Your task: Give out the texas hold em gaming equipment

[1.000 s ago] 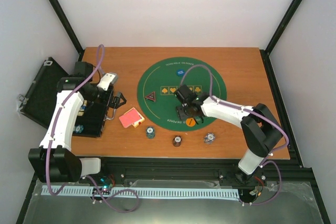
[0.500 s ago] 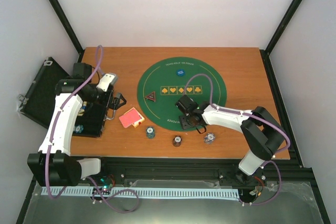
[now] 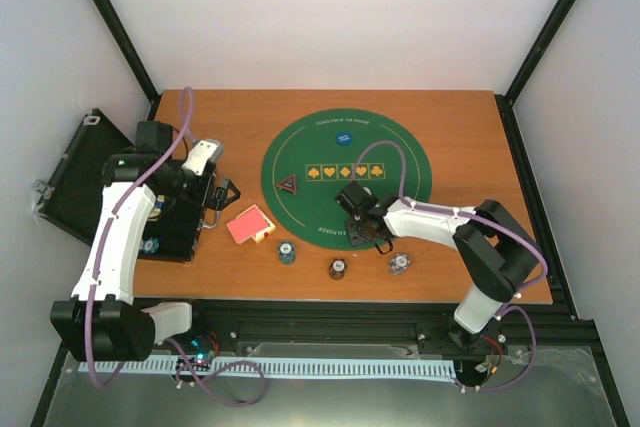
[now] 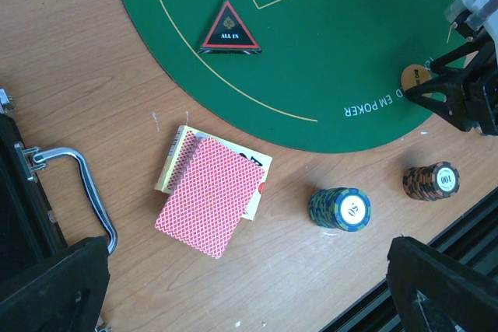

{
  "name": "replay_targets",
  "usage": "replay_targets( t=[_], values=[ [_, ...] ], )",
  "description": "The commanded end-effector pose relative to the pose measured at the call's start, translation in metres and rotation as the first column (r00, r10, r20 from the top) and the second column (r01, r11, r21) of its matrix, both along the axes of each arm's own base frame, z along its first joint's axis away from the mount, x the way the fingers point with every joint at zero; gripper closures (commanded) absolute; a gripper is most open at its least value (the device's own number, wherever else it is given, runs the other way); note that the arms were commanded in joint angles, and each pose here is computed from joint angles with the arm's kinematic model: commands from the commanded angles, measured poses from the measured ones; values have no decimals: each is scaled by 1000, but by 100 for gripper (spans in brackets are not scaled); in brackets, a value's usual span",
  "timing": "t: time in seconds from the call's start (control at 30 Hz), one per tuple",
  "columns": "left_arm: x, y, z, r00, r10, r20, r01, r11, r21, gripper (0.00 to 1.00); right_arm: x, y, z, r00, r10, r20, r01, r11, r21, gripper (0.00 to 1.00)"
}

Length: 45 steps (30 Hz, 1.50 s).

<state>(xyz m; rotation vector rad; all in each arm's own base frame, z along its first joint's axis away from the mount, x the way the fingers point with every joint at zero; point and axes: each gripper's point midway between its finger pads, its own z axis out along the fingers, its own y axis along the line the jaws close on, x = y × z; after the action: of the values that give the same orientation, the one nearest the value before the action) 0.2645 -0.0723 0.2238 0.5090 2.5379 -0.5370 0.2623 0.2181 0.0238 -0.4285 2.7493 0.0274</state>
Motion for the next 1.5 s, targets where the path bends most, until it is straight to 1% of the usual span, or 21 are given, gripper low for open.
replay_targets(
  t=[0.0, 0.2, 0.33, 0.5, 0.57, 0.6, 0.7, 0.87, 1.0, 1.13, 1.37, 1.47],
  values=[
    [-4, 2, 4, 1000, 9, 17, -9, 1000, 6, 0, 6, -16, -3, 999, -44, 17, 44, 999, -26, 47],
    [-4, 2, 12, 999, 8, 39, -9, 1000, 9, 0, 9, -31, -7, 997, -81, -2, 81, 996, -30, 51],
    [-4, 3, 15, 999, 6, 48, -7, 1000, 13, 0, 9, -41, -5, 995, -96, 5, 96, 994, -52, 52],
    [-4, 3, 14, 999, 7, 44, -7, 1000, 13, 0, 12, -60, 3, 989, -147, 19, 148, 988, -49, 53],
    [-4, 3, 13, 999, 6, 43, -7, 1000, 13, 0, 14, -57, 15, 988, -145, 45, 147, 989, -25, 52],
    [-3, 2, 13, 999, 6, 44, -6, 1000, 11, 0, 18, -45, 32, 989, -118, 87, 120, 993, -21, 50],
    [-3, 3, 13, 999, 10, 43, -10, 1000, 12, 0, 20, -26, 42, 992, -78, 95, 78, 997, 4, 48],
    [-3, 3, 13, 999, 13, 44, -14, 1000, 13, 0, 14, -4, 30, 998, -33, 54, 32, 999, 34, 47],
    [-2, 3, 14, 999, 17, 44, -17, 1000, 13, 0, 10, 0, 12, 1000, -24, 18, 24, 999, 27, 49],
    [-1, 4, 14, 999, 18, 42, -19, 1000, 16, 0, 5, -4, -4, 1000, -22, -8, 22, 1000, -2, 52],
    [0, 5, 15, 999, 21, 50, -22, 999, 23, 0, 7, -23, -7, 999, -53, 13, 54, 997, -60, 58],
    [1, 6, 17, 998, 20, 55, -22, 999, 26, 0, 9, -35, -10, 997, -82, 9, 83, 994, -72, 60]
  ],
)
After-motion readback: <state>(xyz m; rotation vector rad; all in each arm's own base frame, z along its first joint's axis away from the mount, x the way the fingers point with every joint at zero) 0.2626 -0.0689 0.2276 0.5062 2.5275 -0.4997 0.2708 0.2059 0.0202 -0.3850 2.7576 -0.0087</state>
